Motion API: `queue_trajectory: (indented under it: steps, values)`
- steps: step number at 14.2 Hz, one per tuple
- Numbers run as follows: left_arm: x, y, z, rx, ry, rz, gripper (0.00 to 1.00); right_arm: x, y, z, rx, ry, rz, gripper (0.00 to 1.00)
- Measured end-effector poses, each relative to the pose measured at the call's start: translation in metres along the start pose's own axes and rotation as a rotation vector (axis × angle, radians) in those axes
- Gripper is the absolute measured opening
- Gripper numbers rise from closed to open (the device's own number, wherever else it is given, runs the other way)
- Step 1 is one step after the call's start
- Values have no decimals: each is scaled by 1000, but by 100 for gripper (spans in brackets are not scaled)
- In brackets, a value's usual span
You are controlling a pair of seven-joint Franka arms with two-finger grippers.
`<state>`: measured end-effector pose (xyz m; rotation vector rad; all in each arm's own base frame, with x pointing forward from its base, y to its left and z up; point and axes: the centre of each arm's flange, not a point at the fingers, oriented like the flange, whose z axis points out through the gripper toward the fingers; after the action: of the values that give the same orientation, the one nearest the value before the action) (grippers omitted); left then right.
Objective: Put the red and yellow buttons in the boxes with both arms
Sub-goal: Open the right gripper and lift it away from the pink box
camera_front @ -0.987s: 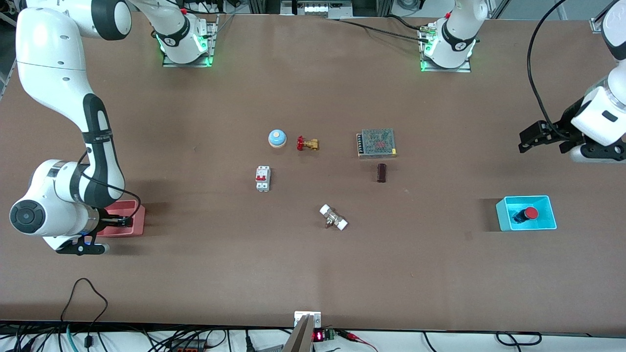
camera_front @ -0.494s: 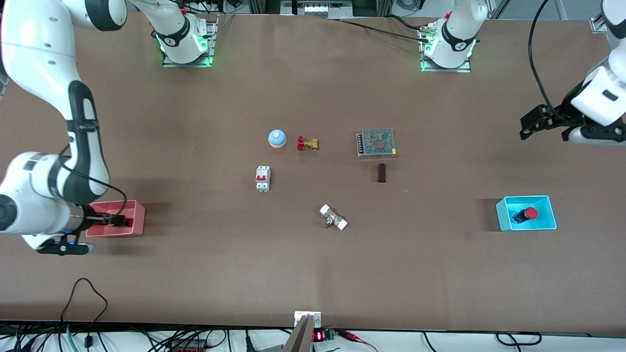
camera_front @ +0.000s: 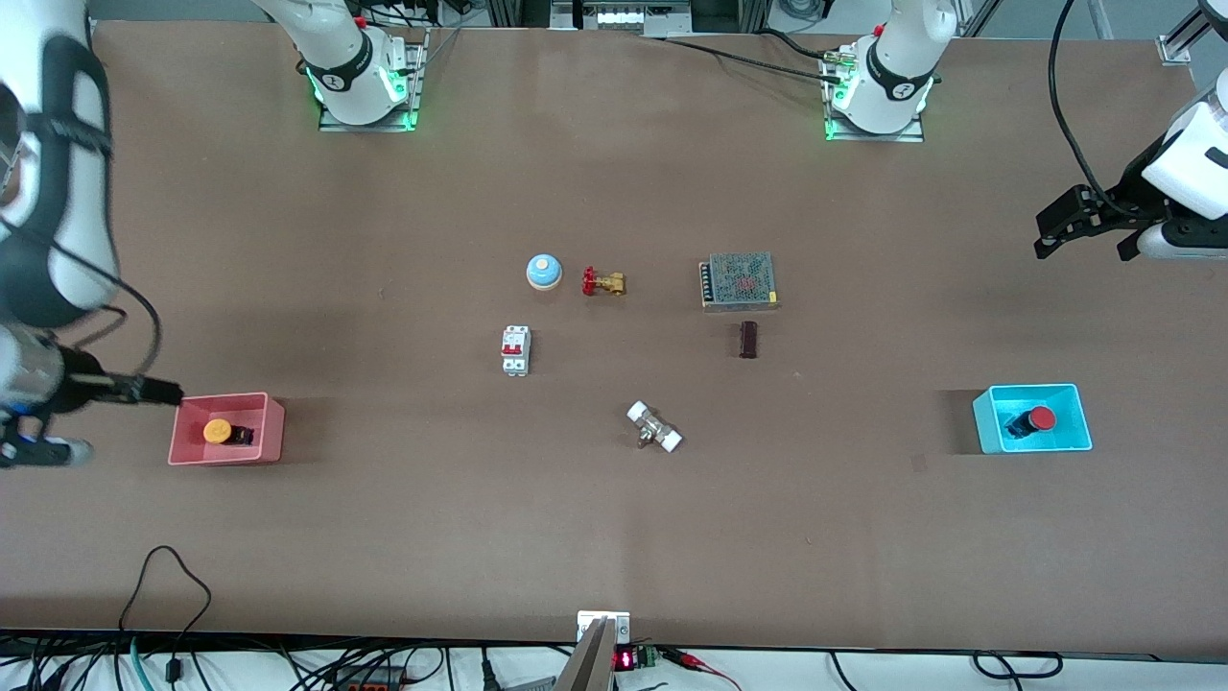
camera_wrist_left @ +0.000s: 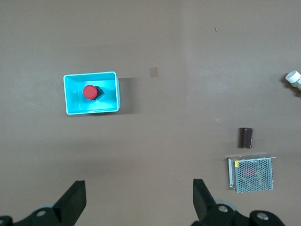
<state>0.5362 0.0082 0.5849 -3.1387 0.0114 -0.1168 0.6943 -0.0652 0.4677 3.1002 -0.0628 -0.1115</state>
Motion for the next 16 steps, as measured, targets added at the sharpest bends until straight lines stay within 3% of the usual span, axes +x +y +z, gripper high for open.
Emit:
queue_trajectory:
  steps: [3, 7, 11, 16]
  values:
    - [0, -2, -2, 0, 6, -4, 100, -40, -3, -68, 33, -11, -6, 100]
    - [0, -3, -2, 0, 9, -6, 100, -88, 3, -120, 53, -49, -1, 100]
    - [0, -4, -3, 0, 10, -7, 100, -119, 23, -126, 58, -42, 34, 100]
    - [0, -4, -3, 0, 10, -7, 100, -126, 6, -113, 38, -53, 4, 100]
